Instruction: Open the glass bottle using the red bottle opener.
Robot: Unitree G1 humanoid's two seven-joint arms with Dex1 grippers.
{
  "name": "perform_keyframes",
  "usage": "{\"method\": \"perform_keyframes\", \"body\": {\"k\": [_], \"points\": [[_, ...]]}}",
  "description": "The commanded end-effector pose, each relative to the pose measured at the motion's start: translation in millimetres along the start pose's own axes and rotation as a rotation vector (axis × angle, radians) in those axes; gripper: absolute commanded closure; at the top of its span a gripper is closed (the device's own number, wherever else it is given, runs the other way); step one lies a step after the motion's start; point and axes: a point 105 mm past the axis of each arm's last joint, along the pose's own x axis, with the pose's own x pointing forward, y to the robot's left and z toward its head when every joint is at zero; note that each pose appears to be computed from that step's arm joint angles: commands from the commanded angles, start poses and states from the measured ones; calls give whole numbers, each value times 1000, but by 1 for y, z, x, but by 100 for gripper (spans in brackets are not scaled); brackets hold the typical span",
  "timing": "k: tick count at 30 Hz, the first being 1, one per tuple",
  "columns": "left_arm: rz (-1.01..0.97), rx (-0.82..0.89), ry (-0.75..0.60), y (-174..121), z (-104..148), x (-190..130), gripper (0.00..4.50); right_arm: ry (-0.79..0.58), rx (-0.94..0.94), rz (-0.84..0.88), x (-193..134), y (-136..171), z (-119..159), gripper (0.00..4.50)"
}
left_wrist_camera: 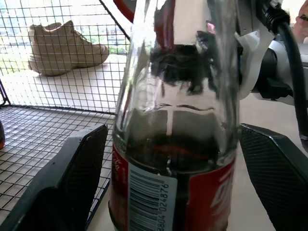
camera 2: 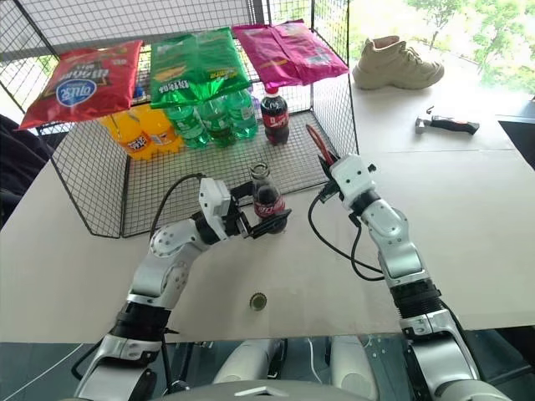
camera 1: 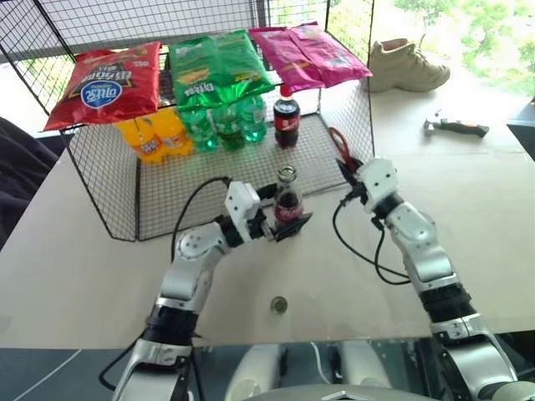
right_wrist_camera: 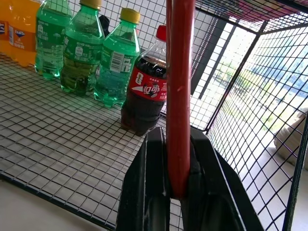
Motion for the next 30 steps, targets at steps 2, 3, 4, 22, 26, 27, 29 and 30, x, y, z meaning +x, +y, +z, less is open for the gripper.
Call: {"method": "perform_keyframes", "body": {"k": [2, 3, 4, 22, 26, 27, 29, 30], "points": [[8, 35, -11, 0, 12, -12, 10, -34, 3, -34, -8, -10, 10, 450], [9, 33, -5, -2, 11, -15, 10, -25, 15, -43, -11, -11, 8, 450], [12, 30, -1, -3, 11, -17, 10, -17, 29, -53, -14, -13, 6, 450], [231, -65, 195, -18, -12, -98, 0, 286, 383, 217, -86, 21, -18, 250], [264, -83, 219, -19, -15, -108, 0, 328, 387, 236, -97, 13, -21, 72], [273, -81, 251, -20, -19, -114, 0, 324, 382, 252, -102, 9, -19, 31], [289, -82, 301, -19, -24, -126, 0, 324, 361, 267, -114, 0, -19, 5], [296, -82, 322, -19, -25, -132, 0, 328, 346, 274, -123, -4, -21, 5]]}}
